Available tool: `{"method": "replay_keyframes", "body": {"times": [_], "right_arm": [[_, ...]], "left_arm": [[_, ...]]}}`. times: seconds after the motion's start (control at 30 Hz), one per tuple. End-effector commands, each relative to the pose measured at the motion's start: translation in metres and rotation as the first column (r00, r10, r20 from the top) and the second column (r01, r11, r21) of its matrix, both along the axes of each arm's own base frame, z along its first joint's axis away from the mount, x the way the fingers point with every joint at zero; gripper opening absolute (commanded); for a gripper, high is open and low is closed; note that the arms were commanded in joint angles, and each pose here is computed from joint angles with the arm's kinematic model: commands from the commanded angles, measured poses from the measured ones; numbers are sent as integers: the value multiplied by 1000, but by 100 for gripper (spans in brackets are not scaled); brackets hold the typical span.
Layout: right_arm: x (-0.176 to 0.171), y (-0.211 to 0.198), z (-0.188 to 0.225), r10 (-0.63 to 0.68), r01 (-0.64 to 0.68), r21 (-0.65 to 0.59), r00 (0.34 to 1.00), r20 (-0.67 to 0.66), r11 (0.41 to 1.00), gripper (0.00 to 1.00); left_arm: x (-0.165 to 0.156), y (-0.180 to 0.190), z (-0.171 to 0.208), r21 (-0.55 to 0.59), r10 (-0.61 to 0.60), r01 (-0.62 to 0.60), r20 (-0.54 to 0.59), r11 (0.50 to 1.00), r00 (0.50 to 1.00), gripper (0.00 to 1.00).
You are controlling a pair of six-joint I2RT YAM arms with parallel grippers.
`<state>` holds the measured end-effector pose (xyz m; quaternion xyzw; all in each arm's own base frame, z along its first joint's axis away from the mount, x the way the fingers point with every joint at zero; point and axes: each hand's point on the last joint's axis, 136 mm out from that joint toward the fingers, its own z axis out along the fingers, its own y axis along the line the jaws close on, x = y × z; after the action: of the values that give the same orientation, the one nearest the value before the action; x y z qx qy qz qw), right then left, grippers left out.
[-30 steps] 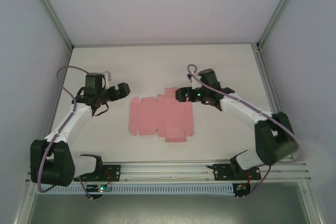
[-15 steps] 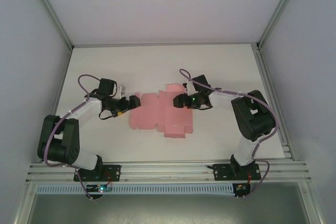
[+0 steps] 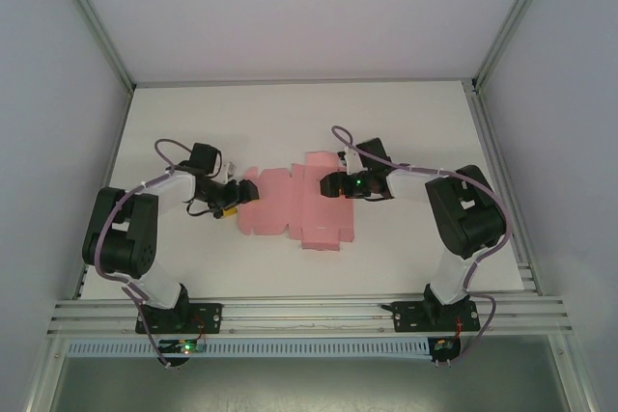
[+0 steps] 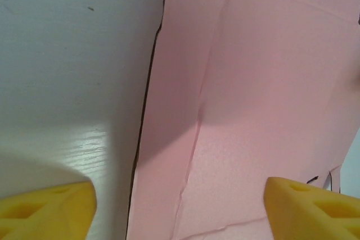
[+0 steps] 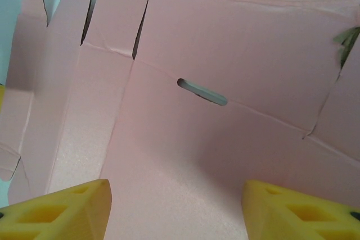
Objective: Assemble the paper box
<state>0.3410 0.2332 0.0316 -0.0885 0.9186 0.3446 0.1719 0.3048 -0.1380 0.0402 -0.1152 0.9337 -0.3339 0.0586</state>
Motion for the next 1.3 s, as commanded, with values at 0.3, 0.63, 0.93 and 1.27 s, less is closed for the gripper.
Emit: {"method": "replay_keyframes", "body": {"times": [0.3,0.63,0.93,1.27], "right_arm": [[-35,-28,-52,-8,-14,-126,985,-173,992,65],[0,-34,66,7,-16,70,992,124,997,78],[-4,-81,188,-72,-86,303,877,475,949,92],[-24,-80,234,-9,-280,355,774,634,892,86]], "left_arm": [[42,-42,38,-152,-124,174,293,973,948,4],[36,-49,140,-84,-189,311,637,947,747,0],[-1,-74,269,-28,-199,503,898,864,392,0],[-51,-89,347,26,-143,581,977,814,157,0]]}}
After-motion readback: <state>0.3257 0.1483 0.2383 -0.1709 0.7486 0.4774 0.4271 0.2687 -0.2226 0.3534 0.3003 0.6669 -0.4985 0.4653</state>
